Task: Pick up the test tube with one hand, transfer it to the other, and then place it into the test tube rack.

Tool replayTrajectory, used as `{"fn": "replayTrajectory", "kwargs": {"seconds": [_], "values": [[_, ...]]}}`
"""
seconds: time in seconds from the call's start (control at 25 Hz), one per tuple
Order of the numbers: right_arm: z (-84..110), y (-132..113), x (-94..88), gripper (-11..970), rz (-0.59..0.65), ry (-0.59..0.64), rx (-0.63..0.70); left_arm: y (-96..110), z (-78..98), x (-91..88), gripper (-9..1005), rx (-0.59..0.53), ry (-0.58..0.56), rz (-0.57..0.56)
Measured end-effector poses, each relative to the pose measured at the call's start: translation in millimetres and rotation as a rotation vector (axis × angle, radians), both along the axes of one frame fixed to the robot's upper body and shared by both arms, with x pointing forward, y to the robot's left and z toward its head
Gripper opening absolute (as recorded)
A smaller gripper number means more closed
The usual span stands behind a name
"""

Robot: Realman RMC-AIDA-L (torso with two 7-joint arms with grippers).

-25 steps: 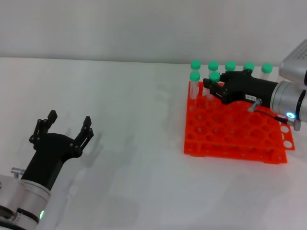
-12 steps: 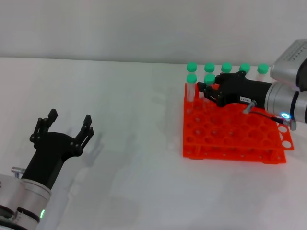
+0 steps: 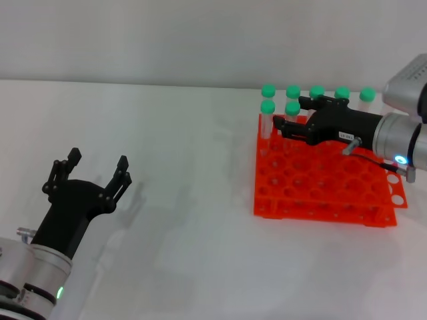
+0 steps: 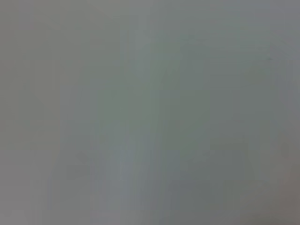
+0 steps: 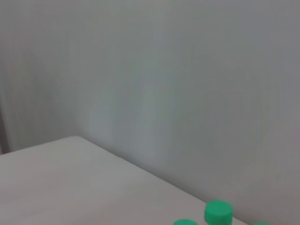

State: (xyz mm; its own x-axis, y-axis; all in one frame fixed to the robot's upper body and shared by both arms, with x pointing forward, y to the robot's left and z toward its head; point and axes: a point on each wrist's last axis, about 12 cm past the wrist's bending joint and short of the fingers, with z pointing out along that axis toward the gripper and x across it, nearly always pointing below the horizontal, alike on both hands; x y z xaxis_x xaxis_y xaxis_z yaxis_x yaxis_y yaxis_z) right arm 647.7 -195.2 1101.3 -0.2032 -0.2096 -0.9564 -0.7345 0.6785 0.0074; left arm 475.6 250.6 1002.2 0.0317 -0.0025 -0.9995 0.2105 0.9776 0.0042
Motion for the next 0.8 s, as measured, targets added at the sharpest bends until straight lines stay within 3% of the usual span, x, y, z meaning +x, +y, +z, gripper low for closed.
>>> {"fn": "replayTrajectory", "kwargs": {"seconds": [0.08,0.2,0.52,0.8], "values": [[-1.6,-4.1,-3.3,508,0.002,0.009,0.017,-0.6,0.6,1.2,865,-0.003,-0.002,-0.003],[-4.2,-12.6,-10.2,768,0.003,0.014,0.041,-1.1,1.3,2.4,865,-0.002,-0.004,-0.005],[-19.9,-60.6,-45.4,763,-0.069,0.026,0.115,-0.5,2.2,4.2,865,-0.003,-0.009,0.0],[-45.1,-129.1,-90.7,758,-0.346,-0.155,0.157,-1.7,4.6,8.4,865,-0.004,-0.017,-0.007]]}}
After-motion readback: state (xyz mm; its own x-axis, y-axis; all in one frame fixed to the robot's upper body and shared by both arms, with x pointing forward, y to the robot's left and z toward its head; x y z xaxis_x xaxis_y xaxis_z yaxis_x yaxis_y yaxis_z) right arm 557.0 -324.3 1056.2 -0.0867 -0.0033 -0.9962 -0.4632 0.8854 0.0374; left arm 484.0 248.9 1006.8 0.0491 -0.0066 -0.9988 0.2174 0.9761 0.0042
